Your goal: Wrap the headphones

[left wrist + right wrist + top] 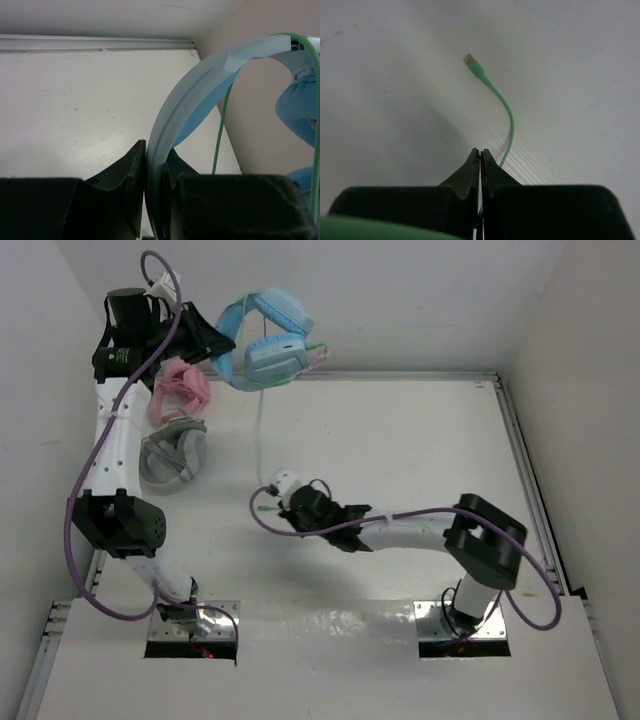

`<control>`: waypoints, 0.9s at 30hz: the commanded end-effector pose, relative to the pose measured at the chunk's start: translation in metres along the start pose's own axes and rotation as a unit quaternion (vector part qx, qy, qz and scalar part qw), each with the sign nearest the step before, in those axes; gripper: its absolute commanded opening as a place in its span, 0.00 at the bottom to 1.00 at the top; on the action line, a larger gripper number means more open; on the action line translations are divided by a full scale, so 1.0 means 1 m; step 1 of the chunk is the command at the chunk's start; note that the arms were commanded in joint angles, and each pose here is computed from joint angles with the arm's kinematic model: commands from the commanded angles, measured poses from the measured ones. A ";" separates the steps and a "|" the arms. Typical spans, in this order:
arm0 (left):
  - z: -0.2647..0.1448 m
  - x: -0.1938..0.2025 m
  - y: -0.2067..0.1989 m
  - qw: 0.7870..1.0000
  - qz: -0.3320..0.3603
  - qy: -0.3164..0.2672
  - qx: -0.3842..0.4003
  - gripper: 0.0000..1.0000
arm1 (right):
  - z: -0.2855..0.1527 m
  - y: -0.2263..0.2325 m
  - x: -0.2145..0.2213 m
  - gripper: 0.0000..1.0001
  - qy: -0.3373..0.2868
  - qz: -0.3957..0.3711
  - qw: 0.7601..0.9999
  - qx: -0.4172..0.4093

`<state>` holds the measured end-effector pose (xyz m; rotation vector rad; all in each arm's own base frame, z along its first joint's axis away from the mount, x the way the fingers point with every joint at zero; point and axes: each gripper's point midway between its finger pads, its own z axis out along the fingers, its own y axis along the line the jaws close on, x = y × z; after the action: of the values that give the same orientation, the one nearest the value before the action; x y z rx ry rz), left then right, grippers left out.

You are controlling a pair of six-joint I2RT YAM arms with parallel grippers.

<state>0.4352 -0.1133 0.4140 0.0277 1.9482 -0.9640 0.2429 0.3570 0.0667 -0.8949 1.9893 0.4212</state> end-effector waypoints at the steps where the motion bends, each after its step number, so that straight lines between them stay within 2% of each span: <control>1: -0.004 -0.050 0.002 0.994 -0.012 -0.106 -0.017 0.00 | 0.011 0.035 0.011 0.00 0.079 -0.105 0.991 0.003; 4: -0.006 -0.075 0.039 0.982 0.005 -0.165 -0.094 0.00 | 0.015 0.065 0.004 0.00 0.085 -0.161 0.983 -0.003; 5: -0.010 -0.087 0.057 0.970 0.016 -0.196 -0.141 0.00 | 0.014 0.070 0.001 0.00 0.081 -0.171 0.982 -0.002; 9: -0.020 -0.114 0.092 0.936 0.048 -0.268 -0.222 0.00 | 0.006 0.084 -0.017 0.00 0.060 -0.187 0.981 -0.001; 18: -0.014 -0.106 0.129 0.906 0.102 -0.279 -0.302 0.00 | -0.029 0.109 -0.055 0.00 0.013 -0.202 0.979 -0.029; 21: -0.014 -0.103 0.143 0.883 0.128 -0.290 -0.347 0.00 | -0.045 0.108 -0.071 0.00 -0.004 -0.198 0.980 -0.024; 27: -0.015 -0.104 0.150 0.875 0.144 -0.287 -0.361 0.00 | -0.068 0.070 -0.072 0.00 -0.012 -0.196 0.980 0.045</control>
<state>0.5341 0.0300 0.3223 -0.3380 1.8334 0.0221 0.1621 0.4181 0.1419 -1.2673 1.7555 0.2179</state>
